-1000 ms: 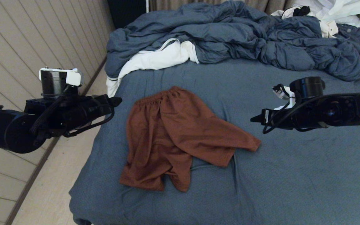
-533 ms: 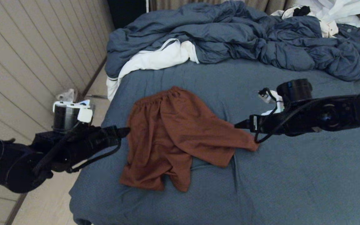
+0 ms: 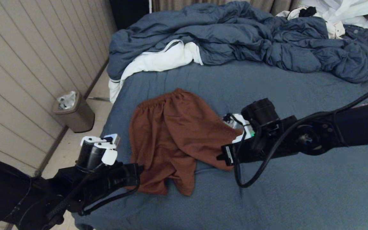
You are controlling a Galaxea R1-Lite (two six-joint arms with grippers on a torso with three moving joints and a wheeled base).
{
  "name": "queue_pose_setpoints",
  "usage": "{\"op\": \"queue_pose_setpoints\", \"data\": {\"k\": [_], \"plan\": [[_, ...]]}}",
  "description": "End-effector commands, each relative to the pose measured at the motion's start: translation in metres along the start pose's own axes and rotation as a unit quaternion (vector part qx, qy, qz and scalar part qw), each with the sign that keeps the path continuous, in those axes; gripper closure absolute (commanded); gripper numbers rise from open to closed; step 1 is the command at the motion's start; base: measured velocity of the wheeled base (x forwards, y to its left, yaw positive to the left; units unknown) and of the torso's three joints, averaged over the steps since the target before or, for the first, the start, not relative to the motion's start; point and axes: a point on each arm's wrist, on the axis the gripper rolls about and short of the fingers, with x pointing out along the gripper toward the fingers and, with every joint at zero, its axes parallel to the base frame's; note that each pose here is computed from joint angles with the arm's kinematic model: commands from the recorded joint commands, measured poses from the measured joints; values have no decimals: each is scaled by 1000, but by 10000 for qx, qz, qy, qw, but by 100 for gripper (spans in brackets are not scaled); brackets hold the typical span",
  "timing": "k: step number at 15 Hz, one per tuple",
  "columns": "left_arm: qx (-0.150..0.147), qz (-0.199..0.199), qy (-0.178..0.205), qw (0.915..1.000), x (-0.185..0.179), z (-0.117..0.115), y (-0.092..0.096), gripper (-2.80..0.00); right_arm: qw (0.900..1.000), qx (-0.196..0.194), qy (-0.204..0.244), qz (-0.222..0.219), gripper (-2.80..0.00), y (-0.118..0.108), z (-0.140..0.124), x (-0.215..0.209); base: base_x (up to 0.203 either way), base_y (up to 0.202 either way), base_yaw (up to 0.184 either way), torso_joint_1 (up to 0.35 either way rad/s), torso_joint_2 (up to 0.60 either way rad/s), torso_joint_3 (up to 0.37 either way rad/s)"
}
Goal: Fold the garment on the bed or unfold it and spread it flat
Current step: Unford the brown shorts
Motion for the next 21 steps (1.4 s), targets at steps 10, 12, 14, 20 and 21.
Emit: {"op": "queue_pose_setpoints", "data": {"k": [10,12,14,20,21], "plan": [[548,-54,547,9970,49,-43,-41,-280,9954,-528,792,-102,-280,44,-28,77,0,0,0,0,0,0],[608,12,560,9966,55,-47,-44,-280,9950,-649,738,-172,-280,46,-29,83,0,0,0,0,0,0],[639,77,629,9959,57,-51,-42,-280,9943,-810,673,-151,-280,47,-27,87,0,0,0,0,0,0],[653,187,354,9971,35,-42,-42,-280,9960,-615,624,-186,-280,42,-20,100,0,0,0,0,0,0],[727,155,370,9965,25,-44,-43,-280,9959,-603,642,-190,-280,42,-21,102,0,0,0,0,0,0]]}}
